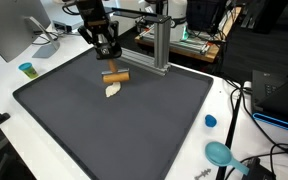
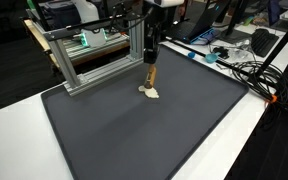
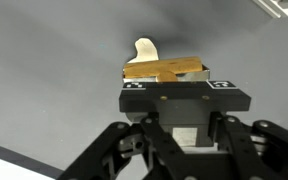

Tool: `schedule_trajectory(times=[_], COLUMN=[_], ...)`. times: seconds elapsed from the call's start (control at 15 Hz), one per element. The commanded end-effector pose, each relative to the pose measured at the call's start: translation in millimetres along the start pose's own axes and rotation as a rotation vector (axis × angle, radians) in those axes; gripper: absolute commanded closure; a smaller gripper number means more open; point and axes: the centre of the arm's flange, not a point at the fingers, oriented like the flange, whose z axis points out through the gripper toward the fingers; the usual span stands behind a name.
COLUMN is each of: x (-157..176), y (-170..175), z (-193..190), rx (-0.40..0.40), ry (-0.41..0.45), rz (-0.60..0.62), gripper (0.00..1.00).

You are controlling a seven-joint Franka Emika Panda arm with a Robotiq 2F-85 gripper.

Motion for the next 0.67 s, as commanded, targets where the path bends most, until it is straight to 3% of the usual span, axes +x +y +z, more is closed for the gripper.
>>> schedule_trajectory(times=[0.0,0.33,0.6], x=[9.0,19.6,27.8], y=[4.2,16.0,19.2], z=[0.7,11.7,25.4], rx=[-0.039,-0.109,-0.088], ry=[0.015,-0.007,-0.027], rz=[-0.007,-0.024,-0.048], gripper=[0.78,0.78,0.78])
